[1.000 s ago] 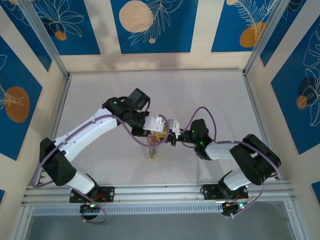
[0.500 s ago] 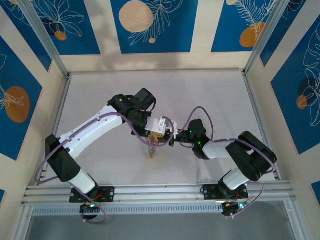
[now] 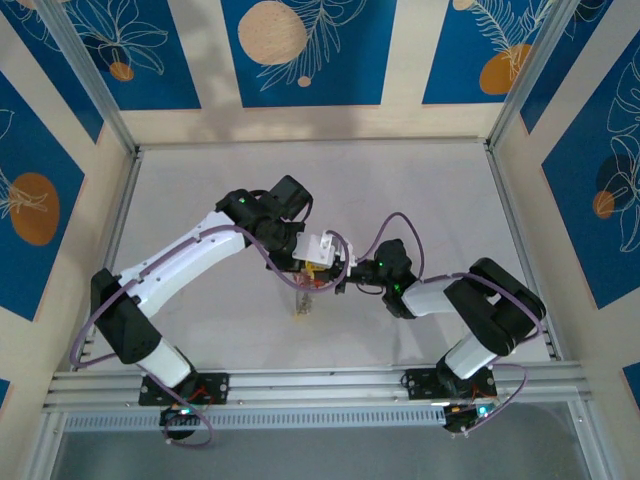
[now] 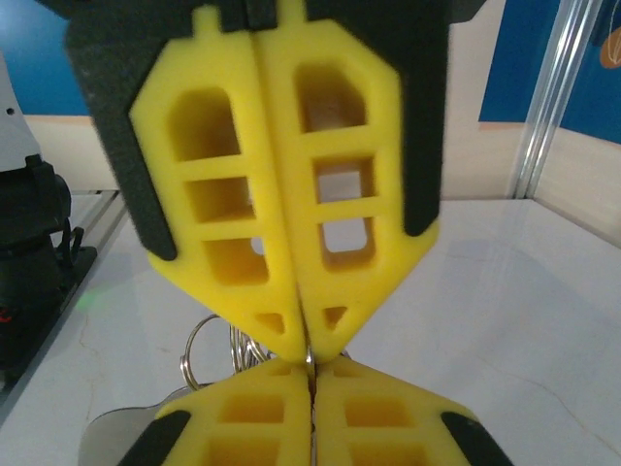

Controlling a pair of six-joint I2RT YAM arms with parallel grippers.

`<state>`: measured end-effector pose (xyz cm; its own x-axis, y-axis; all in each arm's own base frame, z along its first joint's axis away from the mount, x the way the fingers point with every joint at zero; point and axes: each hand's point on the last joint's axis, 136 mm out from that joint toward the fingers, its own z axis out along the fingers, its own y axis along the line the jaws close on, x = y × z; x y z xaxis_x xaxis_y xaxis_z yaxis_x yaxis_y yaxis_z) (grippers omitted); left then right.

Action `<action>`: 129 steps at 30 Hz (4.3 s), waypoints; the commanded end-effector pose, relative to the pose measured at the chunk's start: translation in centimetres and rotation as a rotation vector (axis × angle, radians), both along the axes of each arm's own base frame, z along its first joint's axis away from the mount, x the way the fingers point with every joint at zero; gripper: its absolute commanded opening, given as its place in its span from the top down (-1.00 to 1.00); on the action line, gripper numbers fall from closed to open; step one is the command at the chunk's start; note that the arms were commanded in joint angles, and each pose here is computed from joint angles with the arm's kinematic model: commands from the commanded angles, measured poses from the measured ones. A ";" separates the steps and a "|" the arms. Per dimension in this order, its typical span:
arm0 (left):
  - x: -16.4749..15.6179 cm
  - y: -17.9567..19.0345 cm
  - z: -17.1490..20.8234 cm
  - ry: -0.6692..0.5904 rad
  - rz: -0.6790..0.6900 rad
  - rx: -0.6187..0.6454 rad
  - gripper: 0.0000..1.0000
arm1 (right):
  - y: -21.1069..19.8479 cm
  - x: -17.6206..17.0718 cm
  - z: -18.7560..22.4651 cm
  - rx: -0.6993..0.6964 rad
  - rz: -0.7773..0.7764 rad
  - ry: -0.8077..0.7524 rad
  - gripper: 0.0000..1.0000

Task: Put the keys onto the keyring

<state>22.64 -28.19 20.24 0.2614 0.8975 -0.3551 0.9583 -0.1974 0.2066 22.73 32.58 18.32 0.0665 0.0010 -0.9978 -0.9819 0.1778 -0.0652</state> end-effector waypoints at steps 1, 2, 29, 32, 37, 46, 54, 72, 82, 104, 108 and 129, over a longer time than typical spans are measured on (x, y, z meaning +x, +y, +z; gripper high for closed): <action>-1.0 -0.6 -0.3 0.052 -0.019 -0.036 0.88 | 0.3 0.1 1.5 0.050 0.003 -0.043 1.00; -0.9 -0.5 -0.2 0.052 -0.013 -0.041 0.72 | 0.3 0.1 1.6 0.052 0.005 -0.045 1.00; -0.4 0.4 0.3 0.193 0.086 -0.411 1.00 | 0.0 -0.3 2.6 0.087 0.027 -0.097 1.00; -0.2 0.7 0.4 0.182 0.094 -0.390 1.00 | -0.1 -0.1 2.2 0.070 0.006 -0.099 0.91; -0.3 1.5 0.6 0.131 0.089 -0.280 1.00 | -0.2 0.1 1.2 -0.004 -0.013 -0.085 0.58; -0.5 1.7 -0.4 0.005 0.018 0.022 1.00 | 0.4 0.3 1.0 -0.018 -0.005 -0.078 0.50; -0.6 1.4 -1.0 0.015 0.005 0.074 1.00 | 0.9 0.2 1.3 -0.003 0.017 -0.072 0.93; -0.2 0.9 0.0 0.150 0.091 -0.369 0.78 | -0.4 -0.7 2.0 0.073 0.020 -0.110 1.00; -0.4 0.4 0.9 0.147 0.062 -0.438 1.00 | -0.6 -0.7 1.4 0.059 0.019 -0.102 1.00; -0.4 0.7 1.4 0.076 0.074 -0.277 1.00 | 0.5 0.0 0.8 -0.035 -0.013 -0.105 0.64; -0.5 0.6 1.0 0.075 0.064 -0.264 1.00 | 0.6 0.1 1.0 -0.034 -0.019 -0.097 0.64; -0.3 0.9 -0.3 0.062 0.049 -0.214 1.00 | 0.4 -0.4 1.4 -0.028 0.005 -0.114 0.48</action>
<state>22.65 -26.96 19.85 0.1676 0.8125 -0.5583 0.9805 -0.0784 0.1803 22.47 32.78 17.71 0.1143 -0.0623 -0.9915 -0.9769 0.1745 -0.1236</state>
